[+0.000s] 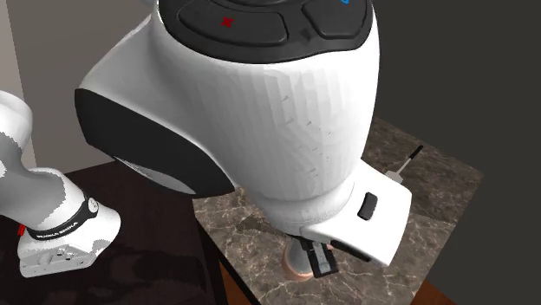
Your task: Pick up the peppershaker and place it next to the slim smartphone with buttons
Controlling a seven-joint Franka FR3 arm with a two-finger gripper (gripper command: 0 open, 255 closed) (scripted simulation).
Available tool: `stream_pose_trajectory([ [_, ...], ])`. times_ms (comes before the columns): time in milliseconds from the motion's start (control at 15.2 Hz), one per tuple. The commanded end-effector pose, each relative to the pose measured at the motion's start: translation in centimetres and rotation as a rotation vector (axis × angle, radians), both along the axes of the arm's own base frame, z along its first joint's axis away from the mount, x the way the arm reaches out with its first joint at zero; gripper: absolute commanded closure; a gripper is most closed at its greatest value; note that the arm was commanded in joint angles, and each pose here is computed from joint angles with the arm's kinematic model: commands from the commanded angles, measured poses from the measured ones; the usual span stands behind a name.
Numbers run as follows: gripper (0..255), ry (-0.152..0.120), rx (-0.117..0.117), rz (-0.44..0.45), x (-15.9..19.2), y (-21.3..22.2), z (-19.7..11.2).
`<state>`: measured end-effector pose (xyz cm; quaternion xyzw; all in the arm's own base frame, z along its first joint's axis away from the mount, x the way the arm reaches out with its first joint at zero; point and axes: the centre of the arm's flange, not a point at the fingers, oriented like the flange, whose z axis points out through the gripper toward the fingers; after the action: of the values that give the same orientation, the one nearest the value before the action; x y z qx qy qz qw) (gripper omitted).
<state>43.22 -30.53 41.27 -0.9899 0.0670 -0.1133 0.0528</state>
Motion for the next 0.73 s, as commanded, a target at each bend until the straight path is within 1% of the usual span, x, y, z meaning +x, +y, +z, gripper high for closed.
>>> stream_pose_trajectory([
  [0,255,0.0,0.0,0.0,0.0,0.1,1.0],
  [594,255,0.0,0.0,0.0,0.0,0.1,5.5],
  [660,255,0.0,0.0,0.0,0.7,1.3,5.5],
])
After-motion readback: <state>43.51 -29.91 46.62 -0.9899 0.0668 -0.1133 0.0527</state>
